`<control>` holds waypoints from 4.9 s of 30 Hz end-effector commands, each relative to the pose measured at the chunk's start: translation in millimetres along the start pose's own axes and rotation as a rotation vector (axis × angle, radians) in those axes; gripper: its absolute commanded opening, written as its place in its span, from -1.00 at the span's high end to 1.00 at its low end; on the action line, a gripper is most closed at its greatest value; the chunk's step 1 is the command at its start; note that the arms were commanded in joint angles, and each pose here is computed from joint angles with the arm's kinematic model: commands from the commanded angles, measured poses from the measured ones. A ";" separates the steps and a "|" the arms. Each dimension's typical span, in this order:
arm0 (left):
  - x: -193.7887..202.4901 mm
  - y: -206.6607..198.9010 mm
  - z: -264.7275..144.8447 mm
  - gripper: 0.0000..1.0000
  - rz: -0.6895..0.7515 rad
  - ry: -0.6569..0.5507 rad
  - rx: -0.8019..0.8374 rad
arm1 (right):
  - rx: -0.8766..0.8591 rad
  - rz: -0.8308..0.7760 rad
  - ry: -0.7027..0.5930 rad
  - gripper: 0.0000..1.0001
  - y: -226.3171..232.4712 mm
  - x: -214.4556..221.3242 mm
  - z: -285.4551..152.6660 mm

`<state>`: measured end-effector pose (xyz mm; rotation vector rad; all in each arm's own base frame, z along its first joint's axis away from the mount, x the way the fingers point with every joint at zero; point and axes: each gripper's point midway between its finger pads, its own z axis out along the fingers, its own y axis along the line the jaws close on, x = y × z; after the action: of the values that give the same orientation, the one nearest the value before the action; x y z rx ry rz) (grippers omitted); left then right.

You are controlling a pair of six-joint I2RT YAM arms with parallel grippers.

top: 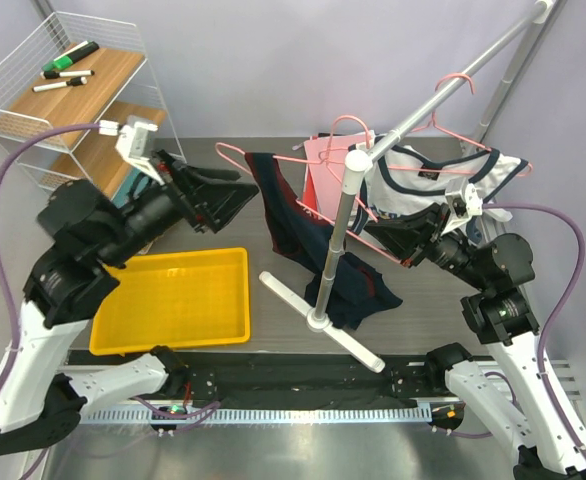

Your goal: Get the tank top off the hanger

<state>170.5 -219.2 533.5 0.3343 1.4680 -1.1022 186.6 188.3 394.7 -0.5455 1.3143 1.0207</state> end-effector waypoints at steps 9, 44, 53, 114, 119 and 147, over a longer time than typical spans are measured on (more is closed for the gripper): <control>52.2 83.4 47.7 -0.03 -0.024 0.113 -0.340 | -0.014 -0.059 -0.112 0.98 13.9 -40.6 -2.0; 63.1 111.9 77.0 0.94 -0.022 0.134 -0.479 | -0.047 -0.037 -0.097 0.98 23.6 -34.5 -7.7; 50.9 109.4 64.3 0.99 -0.011 0.114 -0.494 | -0.017 -0.039 -0.098 0.98 21.4 -31.0 -13.3; -17.9 161.5 7.9 1.00 0.310 0.022 -0.893 | 0.169 -0.166 -0.090 0.98 8.8 -74.2 -24.3; -21.2 145.6 11.8 1.00 0.260 0.011 -0.808 | 0.242 -0.140 -0.050 0.98 -0.7 -57.7 -35.9; -69.7 60.2 22.2 1.00 0.113 -0.139 -0.416 | 0.329 -0.055 0.015 0.79 -5.9 -7.7 -68.1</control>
<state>256.3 -185.9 519.2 0.0552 1.6662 -0.6180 162.0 129.0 385.0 -0.3503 1.4609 0.7263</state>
